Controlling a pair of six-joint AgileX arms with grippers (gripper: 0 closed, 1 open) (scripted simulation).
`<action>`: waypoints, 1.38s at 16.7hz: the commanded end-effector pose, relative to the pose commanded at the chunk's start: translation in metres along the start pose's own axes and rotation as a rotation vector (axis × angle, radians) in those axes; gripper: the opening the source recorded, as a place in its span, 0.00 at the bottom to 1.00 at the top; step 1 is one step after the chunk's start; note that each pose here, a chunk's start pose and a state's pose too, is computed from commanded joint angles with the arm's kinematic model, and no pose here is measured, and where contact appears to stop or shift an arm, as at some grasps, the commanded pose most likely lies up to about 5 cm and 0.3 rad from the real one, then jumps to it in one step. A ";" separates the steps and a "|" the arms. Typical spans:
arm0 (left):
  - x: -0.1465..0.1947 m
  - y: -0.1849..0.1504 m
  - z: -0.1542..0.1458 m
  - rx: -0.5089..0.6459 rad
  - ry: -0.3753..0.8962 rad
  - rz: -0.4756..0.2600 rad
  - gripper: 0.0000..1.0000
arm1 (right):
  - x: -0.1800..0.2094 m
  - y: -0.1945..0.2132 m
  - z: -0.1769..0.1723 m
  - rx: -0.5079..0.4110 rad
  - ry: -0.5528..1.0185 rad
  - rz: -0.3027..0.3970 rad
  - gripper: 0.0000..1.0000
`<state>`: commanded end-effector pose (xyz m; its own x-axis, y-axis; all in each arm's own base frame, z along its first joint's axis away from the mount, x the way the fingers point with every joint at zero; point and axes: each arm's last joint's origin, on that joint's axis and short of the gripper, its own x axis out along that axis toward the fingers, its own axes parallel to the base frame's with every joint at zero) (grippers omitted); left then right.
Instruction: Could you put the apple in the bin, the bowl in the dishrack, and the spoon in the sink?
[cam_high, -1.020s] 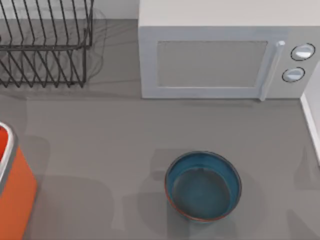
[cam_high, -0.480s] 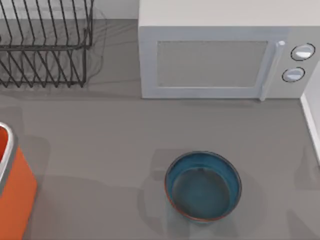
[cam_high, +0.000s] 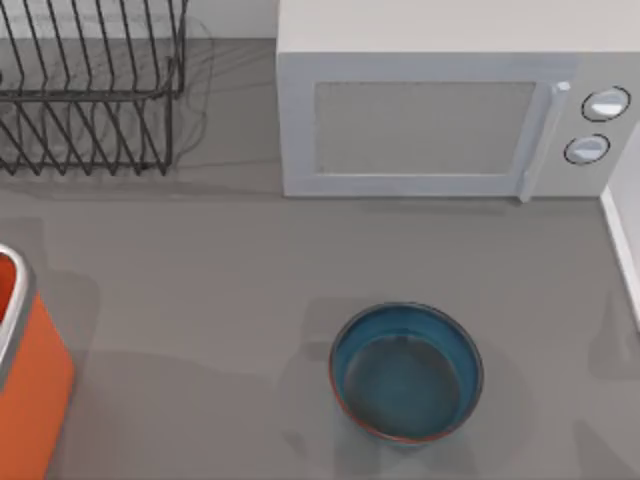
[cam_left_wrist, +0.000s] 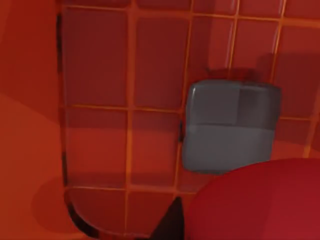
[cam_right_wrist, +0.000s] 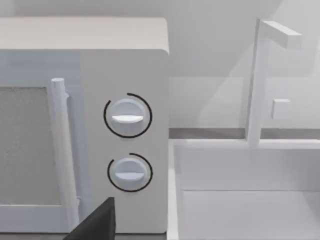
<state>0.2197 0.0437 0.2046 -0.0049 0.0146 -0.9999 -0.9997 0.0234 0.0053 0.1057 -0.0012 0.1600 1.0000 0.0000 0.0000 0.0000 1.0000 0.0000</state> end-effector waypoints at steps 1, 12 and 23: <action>0.000 0.000 0.000 0.000 0.000 0.000 0.23 | 0.000 0.000 0.000 0.000 0.000 0.000 1.00; 0.000 0.000 0.000 0.000 0.000 0.000 1.00 | 0.000 0.000 0.000 0.000 0.000 0.000 1.00; 0.000 0.003 -0.002 0.032 -0.006 -0.036 1.00 | 0.000 0.000 0.000 0.000 0.000 0.000 1.00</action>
<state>0.2167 0.0415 0.2048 0.0312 0.0196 -0.9993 -0.9980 0.0563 -0.0300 0.1057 -0.0012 0.1600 1.0000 0.0000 0.0000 0.0000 1.0000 0.0000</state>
